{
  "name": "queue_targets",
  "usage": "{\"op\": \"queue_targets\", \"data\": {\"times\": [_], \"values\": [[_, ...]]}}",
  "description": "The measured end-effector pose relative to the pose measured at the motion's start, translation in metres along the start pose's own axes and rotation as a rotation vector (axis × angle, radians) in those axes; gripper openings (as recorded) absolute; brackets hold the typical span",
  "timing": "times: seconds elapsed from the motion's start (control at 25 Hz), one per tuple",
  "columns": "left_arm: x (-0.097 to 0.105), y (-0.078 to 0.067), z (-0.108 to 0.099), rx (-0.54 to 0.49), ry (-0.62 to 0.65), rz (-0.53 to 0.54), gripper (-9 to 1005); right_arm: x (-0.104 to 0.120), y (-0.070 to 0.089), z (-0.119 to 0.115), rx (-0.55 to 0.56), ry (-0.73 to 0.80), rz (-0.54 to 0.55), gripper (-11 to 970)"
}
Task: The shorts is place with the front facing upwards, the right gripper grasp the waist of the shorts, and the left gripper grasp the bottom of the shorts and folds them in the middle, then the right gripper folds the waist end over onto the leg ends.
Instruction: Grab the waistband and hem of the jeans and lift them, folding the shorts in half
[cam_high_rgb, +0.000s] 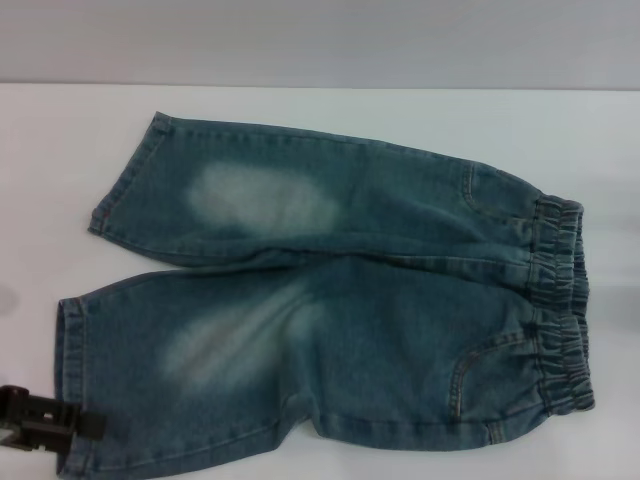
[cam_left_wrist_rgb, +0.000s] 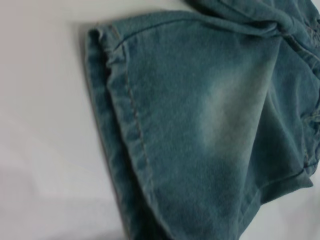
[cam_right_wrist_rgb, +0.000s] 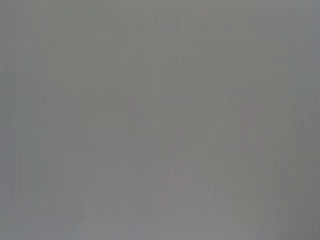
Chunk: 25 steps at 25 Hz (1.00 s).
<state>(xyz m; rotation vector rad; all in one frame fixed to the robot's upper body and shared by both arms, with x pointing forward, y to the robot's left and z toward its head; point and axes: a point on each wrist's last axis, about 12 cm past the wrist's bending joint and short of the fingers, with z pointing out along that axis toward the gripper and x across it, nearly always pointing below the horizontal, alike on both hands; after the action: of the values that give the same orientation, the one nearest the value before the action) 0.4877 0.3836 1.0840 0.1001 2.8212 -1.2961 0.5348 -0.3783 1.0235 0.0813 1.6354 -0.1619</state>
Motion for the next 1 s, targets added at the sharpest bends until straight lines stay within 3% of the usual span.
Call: {"op": "queue_targets", "data": {"times": [1.0], "values": [[0.014, 0.009, 0.001, 0.002, 0.004, -0.044, 826, -0.002, 0.003, 0.004, -0.012, -0.004, 0.005, 601]]}}
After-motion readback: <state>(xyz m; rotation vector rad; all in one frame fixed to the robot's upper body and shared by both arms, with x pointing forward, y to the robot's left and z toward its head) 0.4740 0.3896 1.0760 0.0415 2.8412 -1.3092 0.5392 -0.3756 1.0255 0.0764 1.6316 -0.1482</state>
